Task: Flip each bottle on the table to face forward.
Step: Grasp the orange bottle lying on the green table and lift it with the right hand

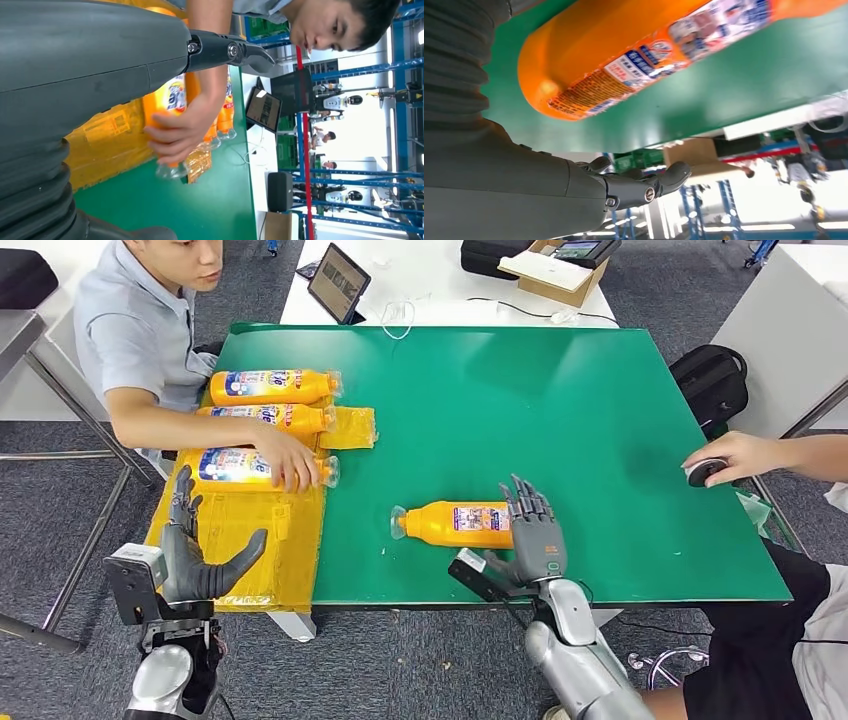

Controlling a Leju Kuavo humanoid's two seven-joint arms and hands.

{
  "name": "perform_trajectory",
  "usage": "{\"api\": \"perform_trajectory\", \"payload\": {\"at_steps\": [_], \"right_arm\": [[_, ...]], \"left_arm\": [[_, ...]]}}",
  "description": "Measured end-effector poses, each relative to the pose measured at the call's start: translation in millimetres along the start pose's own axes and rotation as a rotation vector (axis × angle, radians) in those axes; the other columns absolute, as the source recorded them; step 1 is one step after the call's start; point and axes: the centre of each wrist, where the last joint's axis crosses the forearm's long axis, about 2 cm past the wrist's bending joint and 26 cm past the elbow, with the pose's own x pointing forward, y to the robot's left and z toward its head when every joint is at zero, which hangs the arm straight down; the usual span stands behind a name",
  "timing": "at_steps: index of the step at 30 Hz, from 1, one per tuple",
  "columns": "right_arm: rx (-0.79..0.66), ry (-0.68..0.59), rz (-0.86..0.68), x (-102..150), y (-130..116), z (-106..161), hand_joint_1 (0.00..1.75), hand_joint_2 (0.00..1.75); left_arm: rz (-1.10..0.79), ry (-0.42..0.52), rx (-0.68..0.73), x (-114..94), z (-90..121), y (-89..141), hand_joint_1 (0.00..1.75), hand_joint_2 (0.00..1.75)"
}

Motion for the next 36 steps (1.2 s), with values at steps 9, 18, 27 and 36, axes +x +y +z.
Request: {"api": "perform_trajectory", "payload": {"at_steps": [9, 18, 27, 36], "right_arm": [[0.145, 0.074, 0.023, -21.8, -2.2, -25.6, 0.0, 1.75], [0.284, 0.104, 0.037, -26.9, -5.5, -46.9, 0.0, 1.75], [0.377, 0.024, 0.012, -20.5, -5.9, -58.9, 0.0, 1.75], [0.427, -0.002, 0.009, -15.4, -5.4, -64.3, 1.69, 1.75]], "left_arm": [[0.017, -0.001, -0.037, 1.5, -10.6, -8.7, 0.0, 1.75], [0.034, 0.02, -0.072, -1.7, -17.3, -15.5, 0.0, 1.75], [0.066, 0.025, -0.115, -6.7, -31.0, -25.0, 0.0, 1.75], [0.073, 0.029, -0.127, -10.4, -37.0, -27.7, 0.0, 1.75]]}}
